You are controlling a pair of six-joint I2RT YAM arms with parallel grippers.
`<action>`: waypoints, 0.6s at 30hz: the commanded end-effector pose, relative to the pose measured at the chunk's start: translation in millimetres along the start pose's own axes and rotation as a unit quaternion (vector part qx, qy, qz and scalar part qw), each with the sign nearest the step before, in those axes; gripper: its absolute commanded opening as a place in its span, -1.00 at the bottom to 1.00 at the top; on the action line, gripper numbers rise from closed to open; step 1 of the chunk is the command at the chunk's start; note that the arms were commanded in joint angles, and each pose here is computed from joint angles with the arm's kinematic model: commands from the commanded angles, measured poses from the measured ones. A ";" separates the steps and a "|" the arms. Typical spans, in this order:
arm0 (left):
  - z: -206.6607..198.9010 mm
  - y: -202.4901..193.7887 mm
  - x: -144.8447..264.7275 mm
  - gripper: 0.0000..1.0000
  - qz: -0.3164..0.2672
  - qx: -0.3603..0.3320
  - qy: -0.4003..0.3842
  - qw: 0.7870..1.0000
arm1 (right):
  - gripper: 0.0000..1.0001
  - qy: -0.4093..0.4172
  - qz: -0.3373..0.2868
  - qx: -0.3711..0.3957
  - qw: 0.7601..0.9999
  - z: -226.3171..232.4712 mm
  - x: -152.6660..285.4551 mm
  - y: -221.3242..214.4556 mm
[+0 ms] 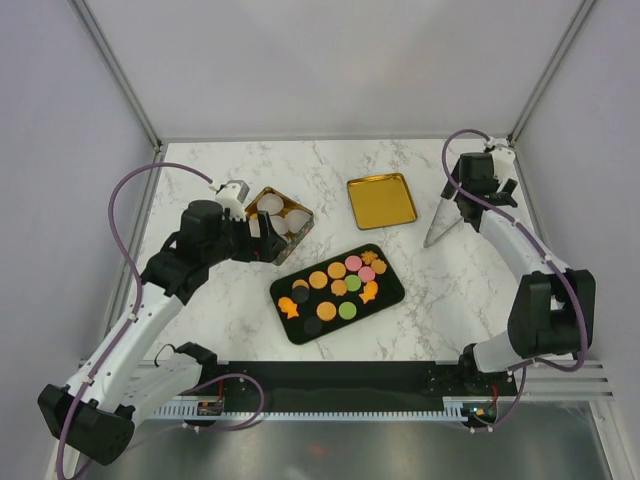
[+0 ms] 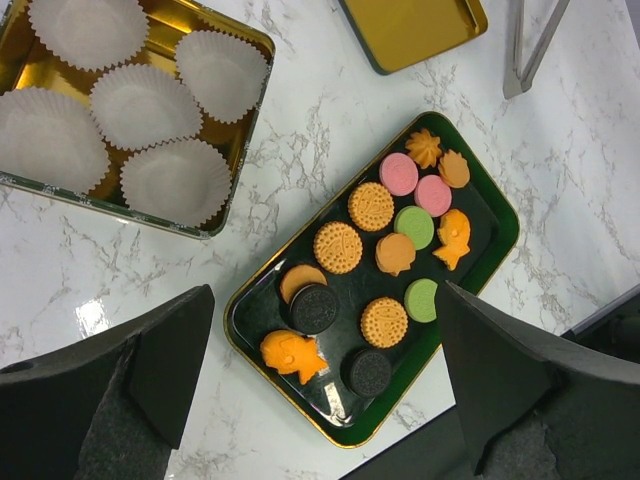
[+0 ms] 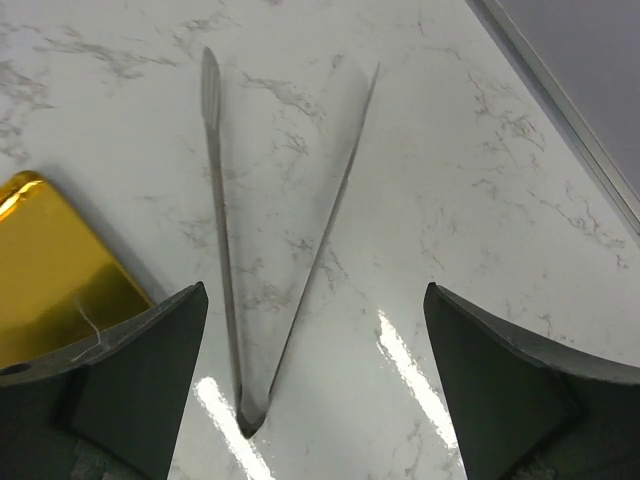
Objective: Pack the cookies
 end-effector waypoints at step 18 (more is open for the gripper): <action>-5.8 -0.1 3.1 0.99 -0.010 -0.010 -0.033 0.999 | 0.96 -0.012 0.106 -0.023 0.994 18.5 -79.4 -82.7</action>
Point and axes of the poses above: each gripper's point midway between its finger pads, its own x axis back along the fingers, its own z axis along the line the jaws close on, y = z × x, the point moved 7 cm from there along x, back along the fingers, and after that the axes turned 5 degrees about x, right-handed, at the moved point
